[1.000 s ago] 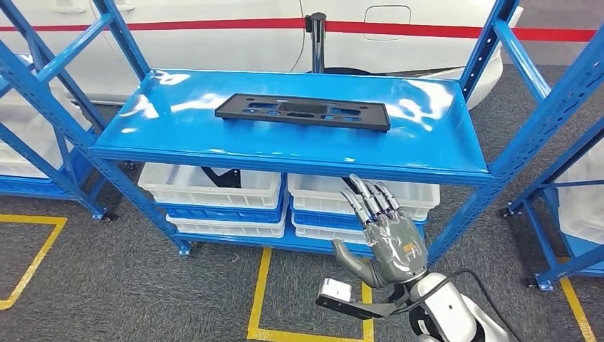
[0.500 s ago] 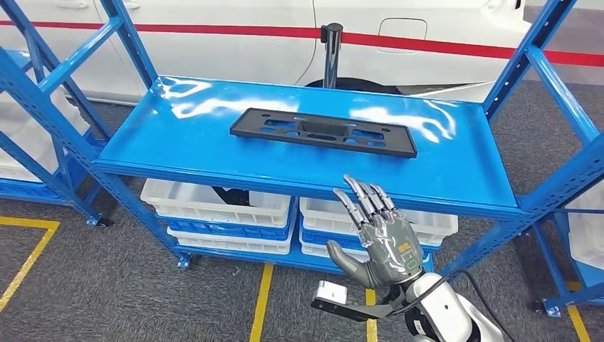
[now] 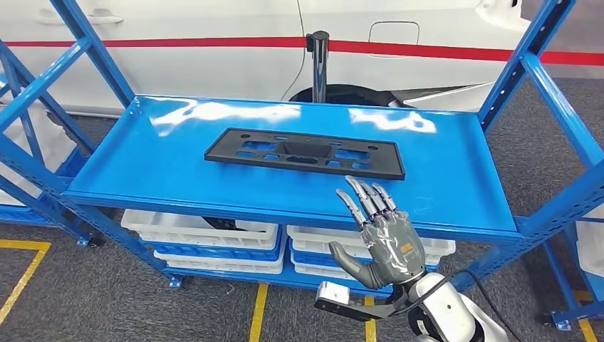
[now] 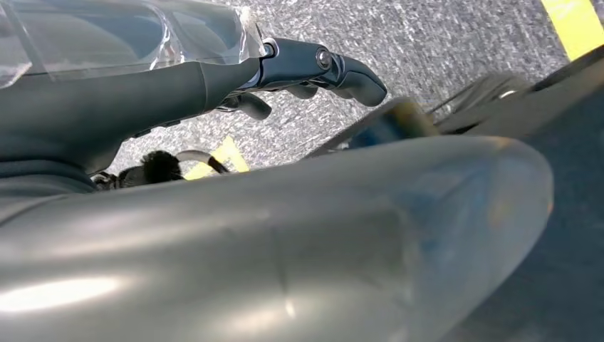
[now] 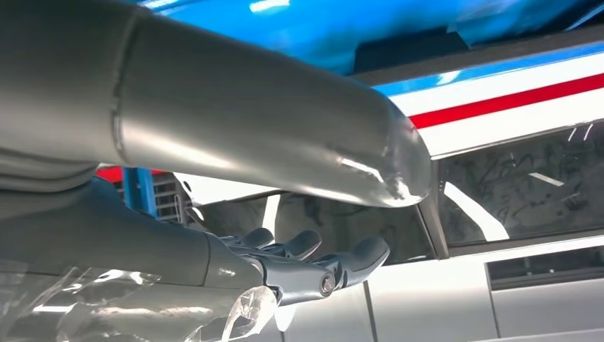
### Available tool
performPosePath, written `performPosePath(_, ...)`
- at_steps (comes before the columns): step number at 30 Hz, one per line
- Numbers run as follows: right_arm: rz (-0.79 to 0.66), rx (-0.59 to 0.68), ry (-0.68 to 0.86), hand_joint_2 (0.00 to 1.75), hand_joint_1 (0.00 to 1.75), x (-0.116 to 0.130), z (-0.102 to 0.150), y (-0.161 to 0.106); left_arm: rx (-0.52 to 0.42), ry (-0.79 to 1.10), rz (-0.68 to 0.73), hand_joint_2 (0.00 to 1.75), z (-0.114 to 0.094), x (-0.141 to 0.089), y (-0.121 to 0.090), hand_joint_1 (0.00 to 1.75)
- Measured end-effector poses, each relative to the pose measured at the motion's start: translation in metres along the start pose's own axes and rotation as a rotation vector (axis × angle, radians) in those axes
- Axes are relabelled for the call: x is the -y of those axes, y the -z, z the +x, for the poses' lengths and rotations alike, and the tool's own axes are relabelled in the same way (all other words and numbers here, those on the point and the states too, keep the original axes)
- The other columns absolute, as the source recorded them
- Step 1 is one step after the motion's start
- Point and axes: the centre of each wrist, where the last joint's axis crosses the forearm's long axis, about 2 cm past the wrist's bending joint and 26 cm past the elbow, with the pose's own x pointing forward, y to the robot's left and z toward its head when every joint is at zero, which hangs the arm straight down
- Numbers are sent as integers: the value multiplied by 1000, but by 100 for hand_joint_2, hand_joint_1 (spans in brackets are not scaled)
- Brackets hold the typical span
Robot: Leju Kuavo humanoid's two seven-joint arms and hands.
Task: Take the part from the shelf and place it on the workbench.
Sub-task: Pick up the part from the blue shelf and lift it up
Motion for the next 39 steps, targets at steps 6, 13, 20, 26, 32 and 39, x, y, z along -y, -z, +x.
performPosePath(6, 1, 3, 2, 0, 0, 0, 1, 0, -2, 1, 0, 0, -1, 0, 0, 0)
performPosePath(13, -1, 4, 1, 44, 0, 0, 1, 1, 4, 4, 25, 0, 1, -1, 0, 0)
performPosePath(20, 3, 4, -1, 175, 0, 0, 0, 0, 18, 6, 25, 0, 1, 0, 0, 0)
performPosePath(26, 2, 6, -2, 175, 0, 1, 0, 1, 19, 9, 28, 0, 2, 0, 0, 0)
performPosePath(32, 8, 16, 6, 175, 0, 0, 2, 0, 17, 10, 27, 0, 2, 0, 0, 0)
performPosePath(39, 11, 36, 21, 175, 0, -2, 7, 0, 8, 7, 29, 0, 1, -1, 0, 0)
